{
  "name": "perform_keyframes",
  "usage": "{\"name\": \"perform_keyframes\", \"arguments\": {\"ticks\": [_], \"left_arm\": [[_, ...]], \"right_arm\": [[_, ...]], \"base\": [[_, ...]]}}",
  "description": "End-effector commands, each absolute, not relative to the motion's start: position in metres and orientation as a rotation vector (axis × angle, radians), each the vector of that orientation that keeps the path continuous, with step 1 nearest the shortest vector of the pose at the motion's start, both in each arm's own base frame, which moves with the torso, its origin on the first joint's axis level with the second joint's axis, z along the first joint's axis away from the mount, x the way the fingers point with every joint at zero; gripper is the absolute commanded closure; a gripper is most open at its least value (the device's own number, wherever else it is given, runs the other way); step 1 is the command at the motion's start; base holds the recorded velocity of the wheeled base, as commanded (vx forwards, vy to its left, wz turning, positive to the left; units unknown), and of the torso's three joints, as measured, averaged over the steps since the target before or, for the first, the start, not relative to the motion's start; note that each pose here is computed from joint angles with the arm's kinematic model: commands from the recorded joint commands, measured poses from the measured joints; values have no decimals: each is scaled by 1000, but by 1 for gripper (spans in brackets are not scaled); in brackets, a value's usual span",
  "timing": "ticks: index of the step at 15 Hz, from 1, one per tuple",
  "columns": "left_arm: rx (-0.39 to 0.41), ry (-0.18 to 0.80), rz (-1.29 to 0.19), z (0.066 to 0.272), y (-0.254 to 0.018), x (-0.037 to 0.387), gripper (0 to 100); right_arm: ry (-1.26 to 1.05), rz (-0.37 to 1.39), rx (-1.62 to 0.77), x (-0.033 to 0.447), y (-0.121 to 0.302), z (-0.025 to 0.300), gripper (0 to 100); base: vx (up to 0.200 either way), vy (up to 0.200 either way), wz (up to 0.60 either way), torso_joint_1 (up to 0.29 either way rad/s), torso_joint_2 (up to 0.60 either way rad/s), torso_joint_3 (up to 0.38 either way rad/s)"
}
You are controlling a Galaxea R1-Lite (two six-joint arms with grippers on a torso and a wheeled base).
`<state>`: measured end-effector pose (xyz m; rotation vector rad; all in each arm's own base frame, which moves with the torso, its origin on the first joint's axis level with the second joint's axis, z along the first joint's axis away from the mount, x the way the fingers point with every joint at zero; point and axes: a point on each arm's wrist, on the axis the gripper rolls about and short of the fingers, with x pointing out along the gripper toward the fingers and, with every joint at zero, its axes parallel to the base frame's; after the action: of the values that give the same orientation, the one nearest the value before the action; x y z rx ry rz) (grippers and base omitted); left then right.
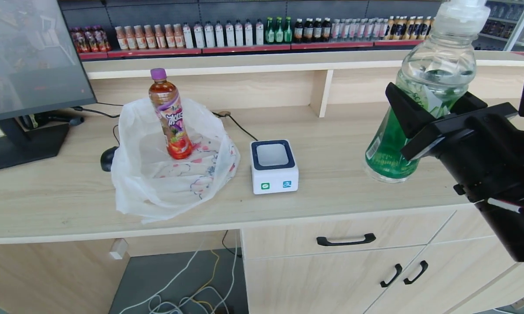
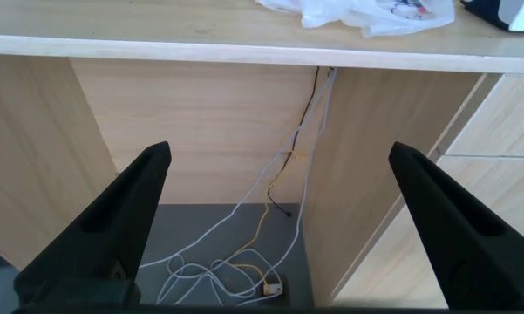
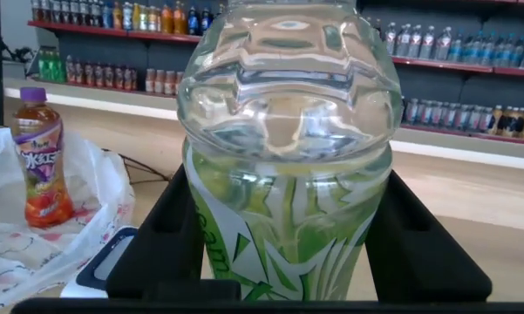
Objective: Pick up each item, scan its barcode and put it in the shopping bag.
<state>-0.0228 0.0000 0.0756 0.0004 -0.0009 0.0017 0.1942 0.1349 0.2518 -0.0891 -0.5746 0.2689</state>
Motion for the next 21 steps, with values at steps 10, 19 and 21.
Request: {"name": "perform_keyframes", "arguments": {"ticks": [10,19,21], "left_arm": [[5,-2,2,76,0,-23,0],[5,-2,2,76,0,-23,0],[5,-2,3,76,0,-23,0]], "right_arm": [[-620,244,-186,202,152,261,100],[-625,376,-341,252,202,301,100],[-641,406,-374,259,209,306,100]], "base": [[0,100,0,2,2,2],[0,0,0,0,0,0],[0,0,0,0,0,0]]}}
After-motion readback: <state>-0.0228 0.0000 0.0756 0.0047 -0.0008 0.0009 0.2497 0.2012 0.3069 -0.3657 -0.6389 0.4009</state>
